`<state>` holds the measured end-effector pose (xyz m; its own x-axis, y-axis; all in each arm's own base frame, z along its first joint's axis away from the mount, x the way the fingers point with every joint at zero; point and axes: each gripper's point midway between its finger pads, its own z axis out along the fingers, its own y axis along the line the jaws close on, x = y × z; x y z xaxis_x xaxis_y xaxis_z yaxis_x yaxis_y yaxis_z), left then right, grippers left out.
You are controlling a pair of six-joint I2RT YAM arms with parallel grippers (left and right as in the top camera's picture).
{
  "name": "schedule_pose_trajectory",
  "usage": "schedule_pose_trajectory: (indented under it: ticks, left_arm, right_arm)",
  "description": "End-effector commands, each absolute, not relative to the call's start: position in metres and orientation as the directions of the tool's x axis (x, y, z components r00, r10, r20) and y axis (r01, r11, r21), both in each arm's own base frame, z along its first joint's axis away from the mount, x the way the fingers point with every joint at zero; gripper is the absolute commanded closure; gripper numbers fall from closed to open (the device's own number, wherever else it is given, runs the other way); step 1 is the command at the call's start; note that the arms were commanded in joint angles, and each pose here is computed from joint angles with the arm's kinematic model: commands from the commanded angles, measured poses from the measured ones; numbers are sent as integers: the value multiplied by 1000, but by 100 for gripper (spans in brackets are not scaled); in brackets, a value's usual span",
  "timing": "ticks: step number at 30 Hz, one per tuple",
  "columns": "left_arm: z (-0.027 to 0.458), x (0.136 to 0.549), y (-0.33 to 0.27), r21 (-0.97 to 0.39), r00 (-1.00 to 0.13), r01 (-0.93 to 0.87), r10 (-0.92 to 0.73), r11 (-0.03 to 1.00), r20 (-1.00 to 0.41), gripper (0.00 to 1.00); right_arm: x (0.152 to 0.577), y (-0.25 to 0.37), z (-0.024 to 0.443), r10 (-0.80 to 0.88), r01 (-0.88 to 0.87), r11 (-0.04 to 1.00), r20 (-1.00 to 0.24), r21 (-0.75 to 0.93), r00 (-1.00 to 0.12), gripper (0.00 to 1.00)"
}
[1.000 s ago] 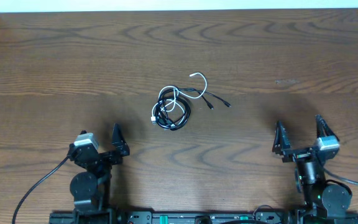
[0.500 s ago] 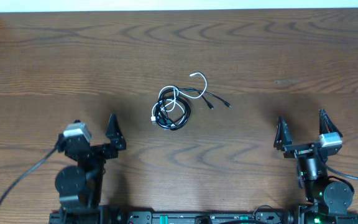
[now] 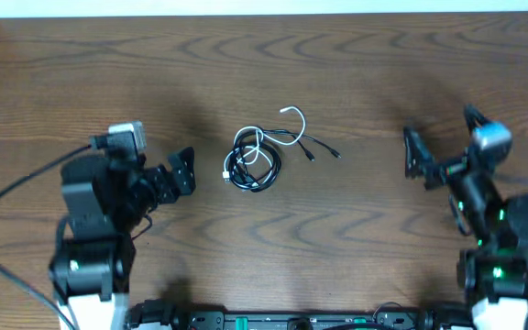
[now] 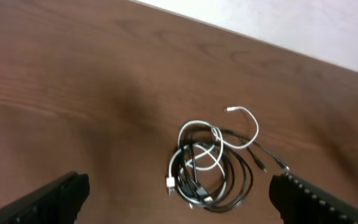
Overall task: Untangle cables
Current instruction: 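Raise both arms and move grippers toward the tangled black and white cables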
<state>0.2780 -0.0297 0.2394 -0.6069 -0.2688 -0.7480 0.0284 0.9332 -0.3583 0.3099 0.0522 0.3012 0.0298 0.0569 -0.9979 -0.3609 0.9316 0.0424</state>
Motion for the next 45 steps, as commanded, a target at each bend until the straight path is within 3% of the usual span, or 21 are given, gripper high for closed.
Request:
schedule_pose_trajectory:
  ticks: [1,11,18,19,20,21,22,26,28,29,40,45]
  left_arm:
    - [246,283,-35,-394,-679,14,-281,919,-678,2]
    - [186,275,-52,-475,-885,-90,-289,875,-364,2]
    - [152,278,-51,-491,-903,-271,-396,828,-169,2]
    - [148,279,-51,-491,-900,-294,-410,820,-147,19]
    - [144,280,-52,-488,-901,-308,-416,816,-127,57]
    - [138,282,-54,-485,-902,-319,-418,814,-108,81]
    - [134,284,-55,-482,-904,-323,-416,814,-96,92]
    - [118,289,-63,-473,-912,-338,-408,814,-50,93]
    - [109,296,-69,-471,-921,-320,-386,822,-48,93]
    - [107,298,-71,-472,-923,-315,-382,823,-49,93]
    - [65,351,-83,-494,-914,-295,-392,818,-103,91]
    - [55,373,-84,-512,-907,-266,-392,817,-154,74]
  right_arm:
    - [328,68,303,61,-467,880,-996,84,-64,1]
    - [365,88,265,106,-545,785,-930,296,-353,1]
    - [374,88,227,114,-505,779,-876,371,-469,1]
    - [374,88,224,115,-500,779,-870,378,-479,1]
    - [374,88,220,116,-494,779,-862,387,-493,1]
    - [373,88,218,116,-492,778,-859,391,-499,1]
    - [373,89,218,125,-487,776,-854,401,-505,1]
    - [369,92,214,210,-426,744,-785,515,-582,3]
    - [375,88,204,212,-383,776,-779,501,-590,89]
    - [377,87,200,215,-367,783,-773,502,-597,99]
    - [372,134,135,198,-292,725,-595,624,-779,99]
    - [359,168,116,119,-327,701,-555,634,-823,98]
